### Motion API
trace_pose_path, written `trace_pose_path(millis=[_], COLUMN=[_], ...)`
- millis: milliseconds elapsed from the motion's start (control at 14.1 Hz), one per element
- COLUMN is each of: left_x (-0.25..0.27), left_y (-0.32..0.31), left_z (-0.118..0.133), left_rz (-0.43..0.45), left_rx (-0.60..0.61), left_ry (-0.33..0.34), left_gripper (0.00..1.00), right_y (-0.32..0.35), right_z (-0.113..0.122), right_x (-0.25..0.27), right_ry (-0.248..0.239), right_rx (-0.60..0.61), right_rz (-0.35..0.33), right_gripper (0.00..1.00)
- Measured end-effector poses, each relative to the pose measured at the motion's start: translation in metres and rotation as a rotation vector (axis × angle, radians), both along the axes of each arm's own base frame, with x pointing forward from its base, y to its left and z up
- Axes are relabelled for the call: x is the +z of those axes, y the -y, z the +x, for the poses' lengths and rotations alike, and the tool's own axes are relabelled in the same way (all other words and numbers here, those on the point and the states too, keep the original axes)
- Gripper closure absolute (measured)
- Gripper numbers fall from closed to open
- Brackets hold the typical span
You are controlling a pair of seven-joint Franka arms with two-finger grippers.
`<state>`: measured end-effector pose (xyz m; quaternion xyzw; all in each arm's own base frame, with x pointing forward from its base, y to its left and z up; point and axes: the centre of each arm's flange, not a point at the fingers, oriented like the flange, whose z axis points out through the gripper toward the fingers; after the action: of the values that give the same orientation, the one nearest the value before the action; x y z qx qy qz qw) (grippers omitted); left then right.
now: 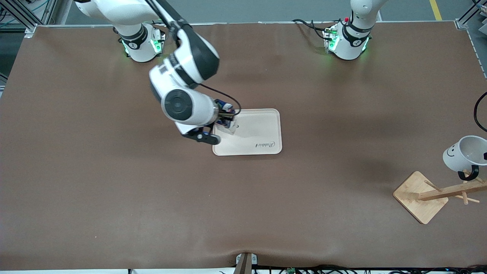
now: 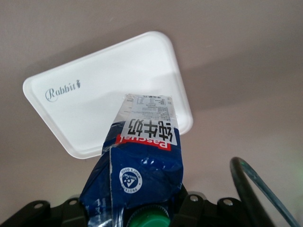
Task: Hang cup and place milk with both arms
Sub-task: 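Hang the mug handle on the stand peg while the right gripper carries milk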
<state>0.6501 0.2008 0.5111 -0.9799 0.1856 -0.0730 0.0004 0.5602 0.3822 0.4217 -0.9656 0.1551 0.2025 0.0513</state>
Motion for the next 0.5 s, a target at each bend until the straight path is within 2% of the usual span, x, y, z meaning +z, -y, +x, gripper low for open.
trace_pose_path(millis=[142, 283, 354, 496], left_x=[-0.001, 0.000, 0.003, 0.012], left_y=[0.000, 0.002, 0.006, 0.024], left_z=[0.001, 0.001, 0.002, 0.004], left_rz=[-0.006, -0.015, -0.022, -0.041], left_rx=[0.029, 0.080, 0.114, 0.178], left_ry=[-0.002, 0.000, 0.003, 0.002], left_gripper=[0.81, 0.59, 0.51, 0.30], right_y=[0.053, 0.104, 0.129, 0.188], right_z=[0.019, 0.033, 0.035, 0.043], right_x=[0.030, 0.055, 0.068, 0.085], right_ry=[-0.018, 0.034, 0.049, 0.036], right_rx=[-0.035, -0.030, -0.002, 0.053], right_rz=[-0.047, -0.146, -0.175, -0.174], right_gripper=[0.45, 0.45, 0.45, 0.45])
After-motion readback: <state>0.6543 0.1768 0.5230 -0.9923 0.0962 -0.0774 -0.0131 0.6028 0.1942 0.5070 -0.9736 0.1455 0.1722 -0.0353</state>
